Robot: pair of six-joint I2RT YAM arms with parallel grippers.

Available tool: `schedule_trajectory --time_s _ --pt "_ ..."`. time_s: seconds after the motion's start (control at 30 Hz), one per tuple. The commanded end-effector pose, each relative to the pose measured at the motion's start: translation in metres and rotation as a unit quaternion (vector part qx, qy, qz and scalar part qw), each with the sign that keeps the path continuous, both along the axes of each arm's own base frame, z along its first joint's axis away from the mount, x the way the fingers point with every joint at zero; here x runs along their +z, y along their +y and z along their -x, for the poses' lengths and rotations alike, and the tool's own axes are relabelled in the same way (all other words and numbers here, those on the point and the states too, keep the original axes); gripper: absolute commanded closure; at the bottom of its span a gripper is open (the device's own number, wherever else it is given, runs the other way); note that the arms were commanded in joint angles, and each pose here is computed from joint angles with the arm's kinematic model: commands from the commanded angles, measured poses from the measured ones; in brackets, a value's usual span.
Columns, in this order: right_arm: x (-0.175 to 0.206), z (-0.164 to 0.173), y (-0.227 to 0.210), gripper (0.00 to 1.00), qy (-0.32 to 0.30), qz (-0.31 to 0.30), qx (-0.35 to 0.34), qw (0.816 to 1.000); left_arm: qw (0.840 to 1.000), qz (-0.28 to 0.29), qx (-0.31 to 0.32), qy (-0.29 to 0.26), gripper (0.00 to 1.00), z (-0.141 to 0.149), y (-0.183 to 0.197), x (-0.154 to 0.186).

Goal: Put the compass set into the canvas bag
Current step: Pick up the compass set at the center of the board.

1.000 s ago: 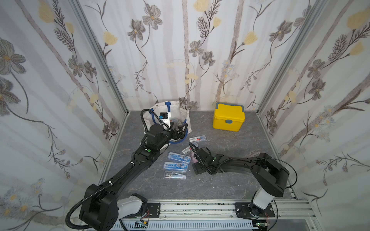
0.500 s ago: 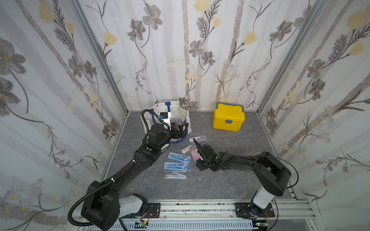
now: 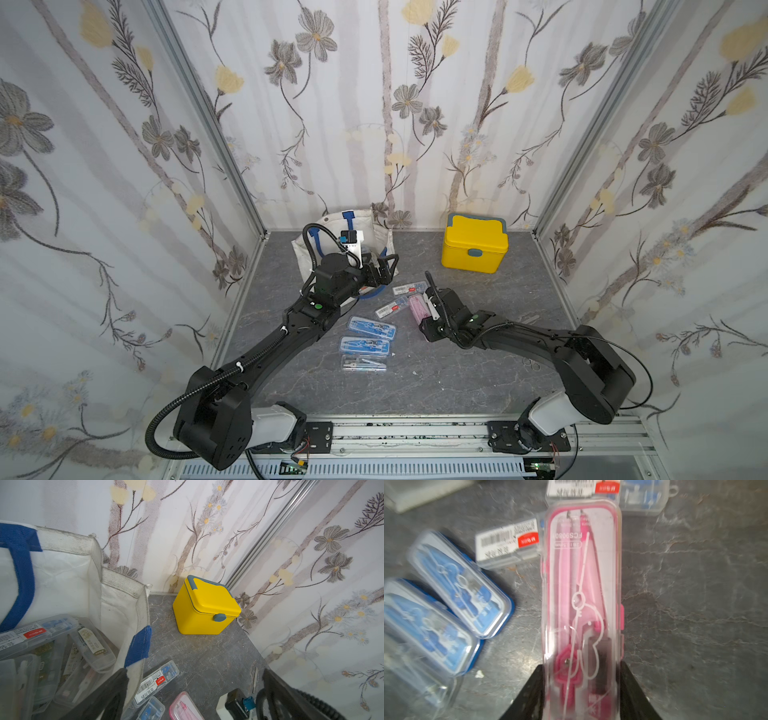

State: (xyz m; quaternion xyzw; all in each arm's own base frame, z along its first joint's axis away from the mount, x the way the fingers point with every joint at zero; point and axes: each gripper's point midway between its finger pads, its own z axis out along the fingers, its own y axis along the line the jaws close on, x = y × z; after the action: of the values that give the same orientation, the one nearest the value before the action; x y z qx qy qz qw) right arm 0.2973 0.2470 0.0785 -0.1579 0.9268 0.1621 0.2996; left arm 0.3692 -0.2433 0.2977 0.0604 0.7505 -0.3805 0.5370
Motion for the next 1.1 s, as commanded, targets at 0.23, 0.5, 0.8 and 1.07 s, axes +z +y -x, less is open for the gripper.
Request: schedule_trajectory --time_s 0.23,0.5,0.8,1.07 --pt "0.114 -0.021 -0.022 0.59 -0.173 -0.130 -0.025 0.976 0.997 0.041 -0.072 -0.011 0.00 0.004 -0.057 0.023" --pt "0.170 -0.019 -0.036 0.59 -0.243 -0.172 -0.031 0.954 0.993 0.057 -0.108 -0.009 0.00 0.002 -0.106 0.024" --pt "0.192 -0.017 -0.041 0.59 -0.269 -0.189 -0.031 0.944 0.985 0.070 -0.155 -0.002 0.12 0.008 -0.147 0.021" --pt "0.202 -0.017 -0.040 0.59 -0.280 -0.200 -0.029 0.939 0.980 0.089 -0.179 0.006 0.37 0.010 -0.165 0.016"
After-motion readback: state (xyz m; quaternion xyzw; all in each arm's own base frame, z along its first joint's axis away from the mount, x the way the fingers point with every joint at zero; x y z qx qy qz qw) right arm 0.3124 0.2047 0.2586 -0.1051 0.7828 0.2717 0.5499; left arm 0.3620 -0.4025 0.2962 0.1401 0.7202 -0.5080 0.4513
